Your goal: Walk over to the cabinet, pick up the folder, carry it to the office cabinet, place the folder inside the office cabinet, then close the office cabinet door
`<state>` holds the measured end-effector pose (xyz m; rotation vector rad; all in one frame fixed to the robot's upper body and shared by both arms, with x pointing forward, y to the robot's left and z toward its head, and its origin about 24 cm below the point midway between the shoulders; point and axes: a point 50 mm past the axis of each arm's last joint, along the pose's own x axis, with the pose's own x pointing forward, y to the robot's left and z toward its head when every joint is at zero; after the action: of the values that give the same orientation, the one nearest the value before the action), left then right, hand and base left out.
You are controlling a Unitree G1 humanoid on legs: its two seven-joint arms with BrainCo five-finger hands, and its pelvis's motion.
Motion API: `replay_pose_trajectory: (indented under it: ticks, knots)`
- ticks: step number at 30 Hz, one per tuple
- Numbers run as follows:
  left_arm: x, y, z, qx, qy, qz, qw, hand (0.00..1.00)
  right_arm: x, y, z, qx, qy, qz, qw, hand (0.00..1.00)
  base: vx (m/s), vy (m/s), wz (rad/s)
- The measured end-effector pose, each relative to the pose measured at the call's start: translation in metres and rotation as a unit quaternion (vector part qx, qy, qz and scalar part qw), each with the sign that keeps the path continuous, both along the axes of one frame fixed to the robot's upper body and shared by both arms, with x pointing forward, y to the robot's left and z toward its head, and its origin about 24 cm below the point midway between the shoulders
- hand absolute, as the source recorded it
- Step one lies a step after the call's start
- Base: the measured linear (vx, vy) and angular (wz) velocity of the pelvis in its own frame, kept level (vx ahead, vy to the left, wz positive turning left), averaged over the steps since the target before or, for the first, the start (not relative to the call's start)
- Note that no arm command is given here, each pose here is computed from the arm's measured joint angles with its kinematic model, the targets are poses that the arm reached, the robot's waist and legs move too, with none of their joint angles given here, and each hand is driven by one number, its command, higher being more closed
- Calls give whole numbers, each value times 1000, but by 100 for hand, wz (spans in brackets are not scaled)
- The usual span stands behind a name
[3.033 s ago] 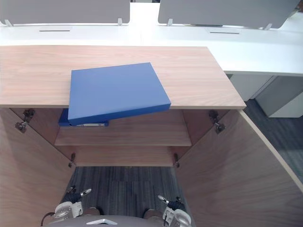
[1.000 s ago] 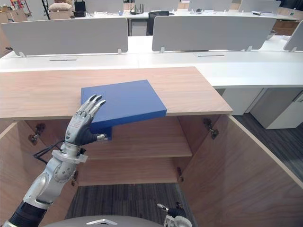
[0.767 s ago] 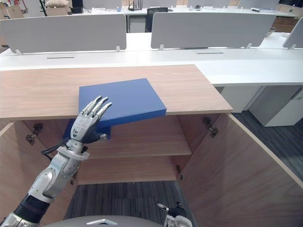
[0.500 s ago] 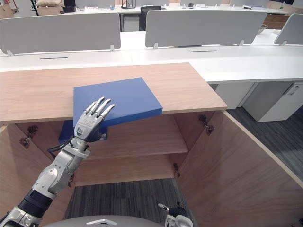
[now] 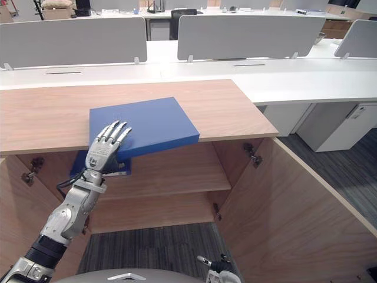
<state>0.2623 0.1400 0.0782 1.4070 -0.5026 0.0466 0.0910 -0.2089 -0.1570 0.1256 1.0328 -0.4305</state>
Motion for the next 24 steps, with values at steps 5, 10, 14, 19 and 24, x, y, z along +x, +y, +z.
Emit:
replay_pose_trajectory:
  ticks: [5, 10, 14, 19, 24]
  knots:
    - [1, 9, 1, -4, -8, 19, 1000, 100, 0, 0, 0, 1, 0, 1, 1000, 0, 0, 0, 0]
    - [2, 18, 10, -11, -35, 38, 999, 100, 0, 0, 0, 2, 0, 1, 1000, 0, 0, 0, 0]
    - [2, 21, 11, -14, -42, 43, 998, 100, 0, 0, 0, 2, 0, 1, 1000, 0, 0, 0, 0]
    - [-3, 24, 18, -26, -60, 45, 997, 100, 0, 0, 0, 2, -1, 1, 1000, 0, 0, 0, 0]
    - [-12, 17, 25, -47, -72, 22, 996, 100, 1, 1, 0, 1, -3, 4, 1000, 0, 0, 0, 0]
